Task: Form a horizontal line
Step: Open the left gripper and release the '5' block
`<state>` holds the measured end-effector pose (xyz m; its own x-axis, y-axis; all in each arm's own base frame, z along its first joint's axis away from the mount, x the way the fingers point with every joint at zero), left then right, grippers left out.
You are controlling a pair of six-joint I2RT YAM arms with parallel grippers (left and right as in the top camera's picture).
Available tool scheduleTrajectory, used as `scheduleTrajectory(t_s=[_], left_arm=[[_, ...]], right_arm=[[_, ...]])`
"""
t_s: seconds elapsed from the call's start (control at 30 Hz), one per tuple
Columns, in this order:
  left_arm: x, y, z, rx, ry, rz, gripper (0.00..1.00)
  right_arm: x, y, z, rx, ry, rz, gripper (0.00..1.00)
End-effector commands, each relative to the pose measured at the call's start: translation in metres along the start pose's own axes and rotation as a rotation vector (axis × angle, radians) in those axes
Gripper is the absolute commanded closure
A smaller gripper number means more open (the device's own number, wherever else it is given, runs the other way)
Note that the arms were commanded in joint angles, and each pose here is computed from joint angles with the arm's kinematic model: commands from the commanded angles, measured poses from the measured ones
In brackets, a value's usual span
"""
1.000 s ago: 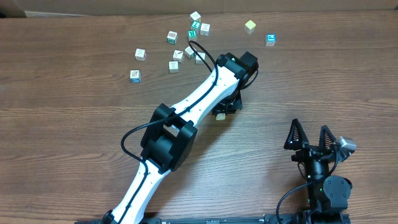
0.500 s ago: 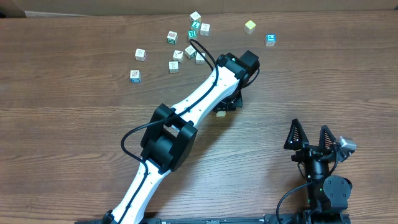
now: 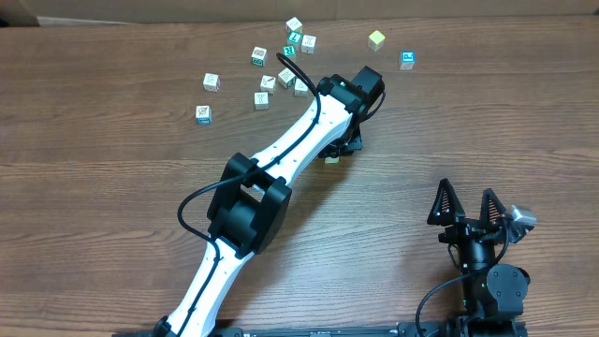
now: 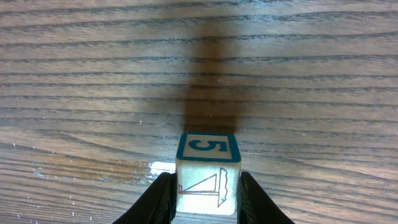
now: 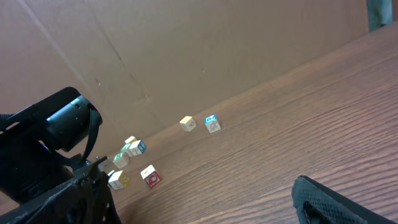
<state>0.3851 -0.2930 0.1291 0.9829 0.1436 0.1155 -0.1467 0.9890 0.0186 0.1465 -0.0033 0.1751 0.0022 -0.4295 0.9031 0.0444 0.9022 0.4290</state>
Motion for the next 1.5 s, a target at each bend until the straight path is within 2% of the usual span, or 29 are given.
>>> scheduleTrajectory(t_s=[0.0, 0.07, 1.03, 1.47], left_arm=[[0.0033, 0.0031, 0.0029, 0.003, -0.016, 0.003, 0.74], [0.0027, 0.0026, 0.0029, -0.004, -0.008, 0.004, 0.72], [0.0059, -0.0053, 0.0033, -0.058, -0.031, -0.038, 0.71], [0.0068, -0.0062, 0.0034, -0.064, -0.037, -0.037, 0.67]], right_arm=[[-0.0018, -0.0022, -0.0003, -0.011, -0.005, 0.007, 0.0], [-0.0018, -0.0023, -0.0003, -0.011, -0.006, 0.007, 0.0], [-0.0018, -0.0022, -0.0003, -0.011, -0.005, 0.007, 0.0], [-0.0018, -0.0022, -0.0003, -0.011, -0.005, 0.007, 0.0]])
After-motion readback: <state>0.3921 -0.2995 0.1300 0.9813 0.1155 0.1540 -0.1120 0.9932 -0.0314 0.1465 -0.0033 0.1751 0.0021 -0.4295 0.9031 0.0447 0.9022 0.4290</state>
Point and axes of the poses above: each gripper's point midway between its finger pads, its own z axis back along the fingers, its own y axis along the line the jaws close on, x = y × z, the point moved 10 cm from there along z, back along the fingers, and after that the axes turned 1 degree about z, right-handed, at the moved point
